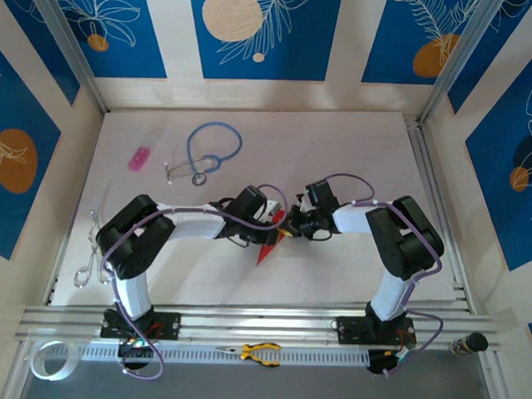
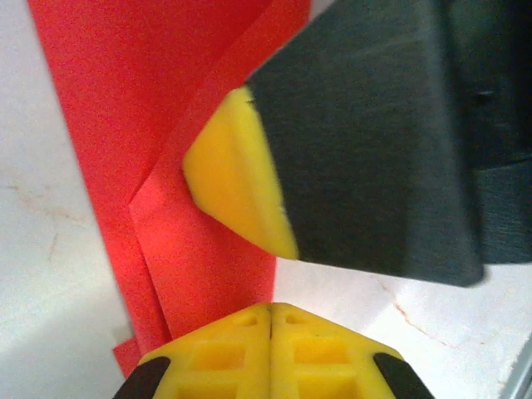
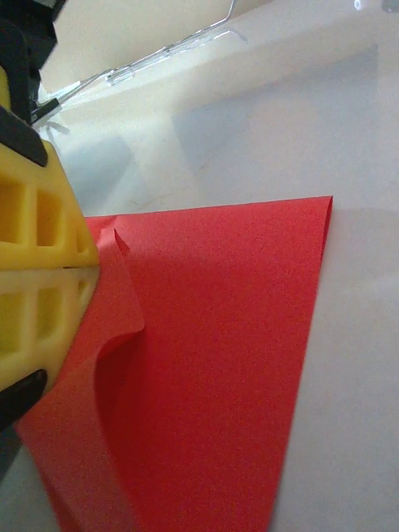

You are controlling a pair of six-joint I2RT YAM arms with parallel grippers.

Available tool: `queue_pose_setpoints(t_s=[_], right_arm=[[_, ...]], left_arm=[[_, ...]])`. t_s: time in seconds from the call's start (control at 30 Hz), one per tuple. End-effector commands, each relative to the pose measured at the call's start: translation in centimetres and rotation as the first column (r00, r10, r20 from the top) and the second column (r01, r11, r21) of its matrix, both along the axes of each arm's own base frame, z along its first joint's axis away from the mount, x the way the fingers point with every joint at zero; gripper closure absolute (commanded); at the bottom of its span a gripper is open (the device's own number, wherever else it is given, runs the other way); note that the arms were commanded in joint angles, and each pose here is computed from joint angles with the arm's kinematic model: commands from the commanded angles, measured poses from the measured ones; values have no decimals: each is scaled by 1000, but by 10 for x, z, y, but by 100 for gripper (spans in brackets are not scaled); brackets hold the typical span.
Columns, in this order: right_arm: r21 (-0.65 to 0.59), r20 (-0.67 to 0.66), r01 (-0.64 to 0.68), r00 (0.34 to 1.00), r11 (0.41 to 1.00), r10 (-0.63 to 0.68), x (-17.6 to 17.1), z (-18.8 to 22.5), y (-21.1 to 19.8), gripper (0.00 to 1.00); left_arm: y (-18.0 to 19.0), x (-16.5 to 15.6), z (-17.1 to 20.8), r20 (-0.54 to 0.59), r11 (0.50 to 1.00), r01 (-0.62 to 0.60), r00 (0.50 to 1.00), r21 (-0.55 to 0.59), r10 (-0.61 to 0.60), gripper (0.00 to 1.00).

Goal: Fold a paper plane with a square sheet of paper (pick it up from the middle)

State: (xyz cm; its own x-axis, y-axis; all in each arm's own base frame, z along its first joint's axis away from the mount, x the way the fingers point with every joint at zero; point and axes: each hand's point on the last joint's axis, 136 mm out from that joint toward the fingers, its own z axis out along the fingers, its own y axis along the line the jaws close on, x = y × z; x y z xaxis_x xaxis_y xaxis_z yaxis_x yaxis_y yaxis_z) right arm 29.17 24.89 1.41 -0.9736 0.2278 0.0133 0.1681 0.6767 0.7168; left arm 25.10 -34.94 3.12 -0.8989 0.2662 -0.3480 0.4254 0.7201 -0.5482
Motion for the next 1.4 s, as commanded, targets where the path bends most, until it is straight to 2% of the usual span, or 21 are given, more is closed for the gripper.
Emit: queue_pose_setpoints(t_s=[0.0,0.27,0.43,0.57,0.87,1.0,1.37], right_arm=[[-100,-68,39,997,994,-46,-14,-23,-19,93],[-41,55,56,997,998,-54,2,20,-23,90],[-30,112,76,991,997,-72,3,35,-34,89],[16,126,30,991,999,-32,-2,36,-22,91],[-19,89,-21,996,1000,23,-4,14,-3,93],[-97,60,22,998,995,-16,1,-5,-19,95],[-120,49,154,988,981,-149,38,-13,-65,94]], left_arm=[[9,4,-16,3,998,-10,1000,63,9,100],[45,-26,-58,-62,986,-8,998,168,19,100],[49,-40,-63,-94,990,16,996,143,-2,100],[49,-42,-63,-103,991,12,995,133,2,100],[47,-41,-60,-102,991,13,995,130,1,100],[48,-42,-62,-109,990,14,994,138,1,100],[54,-49,-69,-130,989,23,992,147,-4,100]])
